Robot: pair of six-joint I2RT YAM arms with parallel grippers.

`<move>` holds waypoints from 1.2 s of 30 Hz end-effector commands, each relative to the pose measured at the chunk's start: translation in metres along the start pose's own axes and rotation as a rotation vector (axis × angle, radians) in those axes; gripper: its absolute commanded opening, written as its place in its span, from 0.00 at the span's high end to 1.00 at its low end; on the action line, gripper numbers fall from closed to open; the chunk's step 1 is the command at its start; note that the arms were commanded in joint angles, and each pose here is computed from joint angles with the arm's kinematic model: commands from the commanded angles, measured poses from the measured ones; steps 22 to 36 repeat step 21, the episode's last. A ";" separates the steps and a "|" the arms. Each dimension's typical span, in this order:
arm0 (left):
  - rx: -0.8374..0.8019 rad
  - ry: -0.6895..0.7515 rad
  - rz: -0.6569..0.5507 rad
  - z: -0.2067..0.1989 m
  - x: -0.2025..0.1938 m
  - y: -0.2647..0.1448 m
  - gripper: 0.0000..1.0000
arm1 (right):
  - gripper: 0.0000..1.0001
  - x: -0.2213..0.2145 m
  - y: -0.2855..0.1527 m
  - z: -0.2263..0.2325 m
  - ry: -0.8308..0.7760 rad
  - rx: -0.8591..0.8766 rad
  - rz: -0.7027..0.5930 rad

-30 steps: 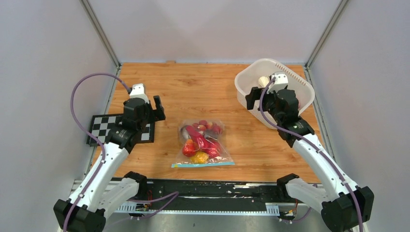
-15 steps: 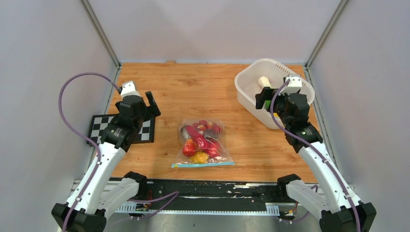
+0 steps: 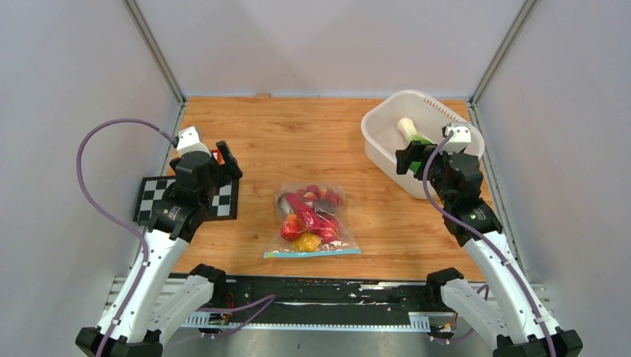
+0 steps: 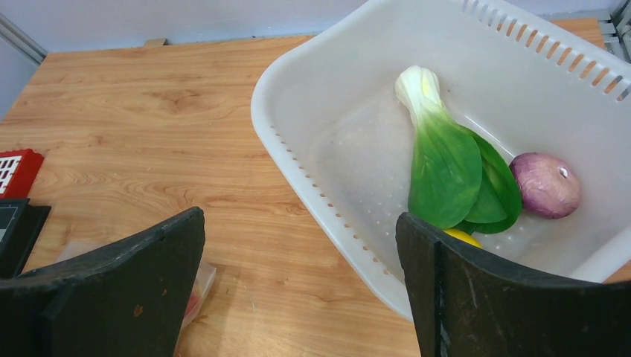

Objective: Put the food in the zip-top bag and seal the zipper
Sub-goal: Reset both arms

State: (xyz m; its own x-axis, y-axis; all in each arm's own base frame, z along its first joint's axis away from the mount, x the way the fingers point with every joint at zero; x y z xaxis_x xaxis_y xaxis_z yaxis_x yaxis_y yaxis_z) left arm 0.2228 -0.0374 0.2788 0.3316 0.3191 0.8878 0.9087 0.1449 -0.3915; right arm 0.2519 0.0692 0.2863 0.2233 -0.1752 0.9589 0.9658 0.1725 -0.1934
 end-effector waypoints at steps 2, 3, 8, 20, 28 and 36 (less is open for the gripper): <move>-0.005 0.003 -0.040 0.000 0.010 -0.005 0.00 | 0.00 0.005 -0.003 0.003 -0.013 0.034 -0.029; -0.004 0.007 -0.036 0.001 0.010 -0.004 0.00 | 0.00 0.004 -0.003 0.004 -0.009 0.034 -0.025; 0.002 0.011 -0.020 0.001 0.006 -0.002 0.00 | 0.00 0.000 0.000 0.003 -0.007 0.034 -0.011; -0.024 0.001 -0.025 -0.002 0.007 -0.003 0.00 | 0.00 -0.003 0.002 0.004 -0.014 0.045 0.006; -0.024 0.001 -0.025 -0.002 0.008 -0.003 0.00 | 0.00 -0.003 0.002 0.005 -0.015 0.047 0.007; -0.024 0.001 -0.025 -0.002 0.008 -0.003 0.00 | 0.00 -0.003 0.002 0.005 -0.015 0.047 0.007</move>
Point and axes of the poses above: each gripper's point midway between its finger pads, its own y axis out along the fingers, its own z axis along the line the jaws close on, x = y × z, the point moved 6 cm from there along -y, back along the fingers
